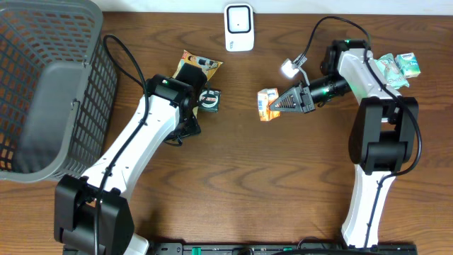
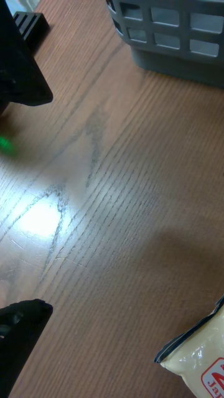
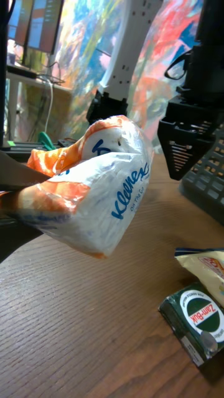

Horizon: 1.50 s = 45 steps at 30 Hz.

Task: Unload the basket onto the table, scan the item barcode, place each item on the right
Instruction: 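Hold the Kleenex pack against the white scanner face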

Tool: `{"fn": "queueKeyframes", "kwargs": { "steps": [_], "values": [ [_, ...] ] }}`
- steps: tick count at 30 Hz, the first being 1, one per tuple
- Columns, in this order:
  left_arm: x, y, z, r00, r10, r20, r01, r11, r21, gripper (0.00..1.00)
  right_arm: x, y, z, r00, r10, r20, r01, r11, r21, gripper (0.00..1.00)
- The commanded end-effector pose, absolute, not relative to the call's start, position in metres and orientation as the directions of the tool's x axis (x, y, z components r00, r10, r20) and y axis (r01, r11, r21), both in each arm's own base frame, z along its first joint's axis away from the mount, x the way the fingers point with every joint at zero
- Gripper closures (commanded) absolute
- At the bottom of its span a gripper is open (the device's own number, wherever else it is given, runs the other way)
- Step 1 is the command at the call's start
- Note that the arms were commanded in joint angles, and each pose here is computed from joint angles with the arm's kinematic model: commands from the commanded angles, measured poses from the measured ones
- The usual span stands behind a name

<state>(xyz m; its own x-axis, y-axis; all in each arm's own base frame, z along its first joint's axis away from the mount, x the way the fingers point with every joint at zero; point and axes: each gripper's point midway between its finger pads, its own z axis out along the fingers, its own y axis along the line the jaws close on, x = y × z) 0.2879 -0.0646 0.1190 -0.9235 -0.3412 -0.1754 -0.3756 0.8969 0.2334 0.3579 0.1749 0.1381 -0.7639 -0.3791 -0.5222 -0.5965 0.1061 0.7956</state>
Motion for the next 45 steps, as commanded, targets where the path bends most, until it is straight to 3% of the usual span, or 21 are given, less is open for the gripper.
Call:
{"fn": "queueKeyframes", "kwargs": {
  "steps": [1,7,9,11,13,15,20,25,30,35,39,45],
  "values": [
    [0.286,-0.06,0.12,-0.919,-0.348,-0.183,-0.386,0.889,0.248,0.02,0.359,0.18,0.143,-0.731,-0.385,-0.563,-0.636,0.089,0.766,0.99],
    [0.286,-0.06,0.12,-0.92,-0.348,-0.183,-0.385,0.889,0.248,0.02,0.374,0.178,0.13,-0.805,-0.373,-0.461,-0.554,0.192,0.81,0.99],
    [0.286,-0.06,0.12,-0.92,-0.348,-0.183,-0.385,0.889,0.248,0.02,0.384,0.175,0.116,-0.845,-0.37,-0.386,-0.499,0.285,0.818,0.99],
    [0.286,-0.06,0.12,-0.919,-0.348,-0.183,-0.386,0.889,0.248,0.02,0.398,0.168,0.093,-0.896,-0.353,-0.269,-0.413,0.443,0.795,0.99],
    [0.286,-0.06,0.12,-0.919,-0.348,-0.183,-0.386,0.889,0.248,0.02,0.417,0.155,0.066,-0.944,-0.297,-0.147,-0.313,0.655,0.688,0.99],
    [0.286,-0.06,0.12,-0.92,-0.348,-0.183,-0.385,0.889,0.248,0.02,0.434,0.142,0.056,-0.96,-0.255,-0.117,-0.276,0.787,0.552,0.99],
    [0.286,-0.06,0.12,-0.919,-0.348,-0.183,-0.386,0.889,0.248,0.02,0.485,0.121,0.081,-0.954,-0.199,-0.225,-0.254,0.934,0.252,0.99],
    [0.286,-0.06,0.12,-0.92,-0.348,-0.183,-0.385,0.889,0.248,0.02,0.54,0.124,0.122,-0.857,-0.263,-0.442,-0.286,0.958,-0.015,0.99],
    [0.286,-0.06,0.12,-0.919,-0.348,-0.183,-0.386,0.889,0.248,0.02,0.58,0.151,0.151,-0.703,-0.407,-0.584,-0.285,0.912,-0.294,0.99],
    [0.286,-0.06,0.12,-0.92,-0.348,-0.183,-0.385,0.889,0.248,0.02,0.613,0.185,0.181,-0.525,-0.497,-0.691,-0.26,0.867,-0.426,0.99],
    [0.286,-0.06,0.12,-0.919,-0.348,-0.183,-0.386,0.889,0.248,0.02,0.633,0.205,0.2,-0.385,-0.569,-0.726,-0.26,0.822,-0.506,0.99],
    [0.286,-0.06,0.12,-0.92,-0.348,-0.183,-0.385,0.889,0.248,0.02,0.652,0.227,0.196,-0.196,-0.778,-0.596,-0.306,0.626,-0.717,0.99]
  ]
}}
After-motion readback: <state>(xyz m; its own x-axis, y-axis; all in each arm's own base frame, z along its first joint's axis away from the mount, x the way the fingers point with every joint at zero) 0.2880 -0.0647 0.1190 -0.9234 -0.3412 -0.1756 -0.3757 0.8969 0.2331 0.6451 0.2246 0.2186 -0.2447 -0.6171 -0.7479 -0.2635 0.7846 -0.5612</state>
